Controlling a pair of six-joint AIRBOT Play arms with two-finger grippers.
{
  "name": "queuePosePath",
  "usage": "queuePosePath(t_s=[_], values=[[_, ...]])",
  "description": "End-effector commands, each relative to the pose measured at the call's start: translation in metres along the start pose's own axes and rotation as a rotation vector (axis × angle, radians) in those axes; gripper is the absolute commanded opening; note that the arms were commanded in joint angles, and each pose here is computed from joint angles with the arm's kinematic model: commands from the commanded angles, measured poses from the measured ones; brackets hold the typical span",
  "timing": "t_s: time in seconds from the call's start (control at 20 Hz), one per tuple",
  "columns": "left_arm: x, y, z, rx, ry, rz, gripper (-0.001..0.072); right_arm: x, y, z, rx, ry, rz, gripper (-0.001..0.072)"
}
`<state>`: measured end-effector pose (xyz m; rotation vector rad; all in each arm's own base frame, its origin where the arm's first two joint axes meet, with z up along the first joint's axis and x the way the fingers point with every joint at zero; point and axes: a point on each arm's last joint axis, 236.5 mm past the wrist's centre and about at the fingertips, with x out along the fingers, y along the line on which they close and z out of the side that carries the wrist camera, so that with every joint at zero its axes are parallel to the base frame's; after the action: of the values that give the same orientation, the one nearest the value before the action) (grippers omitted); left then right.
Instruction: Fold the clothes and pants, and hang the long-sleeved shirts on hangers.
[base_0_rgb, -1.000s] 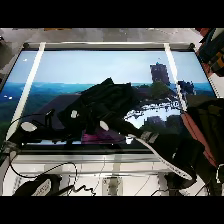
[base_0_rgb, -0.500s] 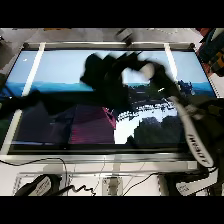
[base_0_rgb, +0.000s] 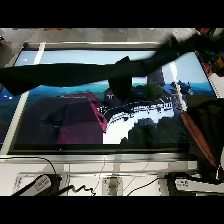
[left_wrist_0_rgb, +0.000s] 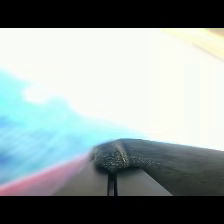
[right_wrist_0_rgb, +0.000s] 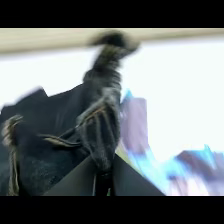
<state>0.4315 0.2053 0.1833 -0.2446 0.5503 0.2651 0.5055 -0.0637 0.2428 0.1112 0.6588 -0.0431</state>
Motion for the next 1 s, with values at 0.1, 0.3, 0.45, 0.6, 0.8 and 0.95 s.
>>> queuePosePath(t_s=[0.1,0.3,0.45,0.6,0.8,0.95], values=[[0.028,0.081,-0.14,0.181,0.48,0.157,0.0016,-0.018,-0.033,-0.141,0.05,0.437,-0.041,0.0019],[0.024,0.11,-0.224,0.204,0.708,0.169,0.0018,-0.047,-0.022,-0.246,0.079,0.594,-0.032,0.0019],[0.011,0.129,-0.257,0.23,0.846,0.196,0.0018,-0.079,-0.01,-0.324,0.098,0.719,-0.018,0.002],[-0.006,0.151,-0.266,0.308,0.937,0.259,0.0017,-0.115,0.002,-0.39,0.114,0.9,0.006,0.002],[-0.037,0.162,-0.296,0.317,1.144,0.273,0.0017,-0.138,0.009,-0.425,0.126,1.04,0.026,0.0021],[-0.048,0.166,-0.317,0.302,1.267,0.27,0.0017,-0.135,0.008,-0.423,0.124,1.024,0.024,0.0022]])
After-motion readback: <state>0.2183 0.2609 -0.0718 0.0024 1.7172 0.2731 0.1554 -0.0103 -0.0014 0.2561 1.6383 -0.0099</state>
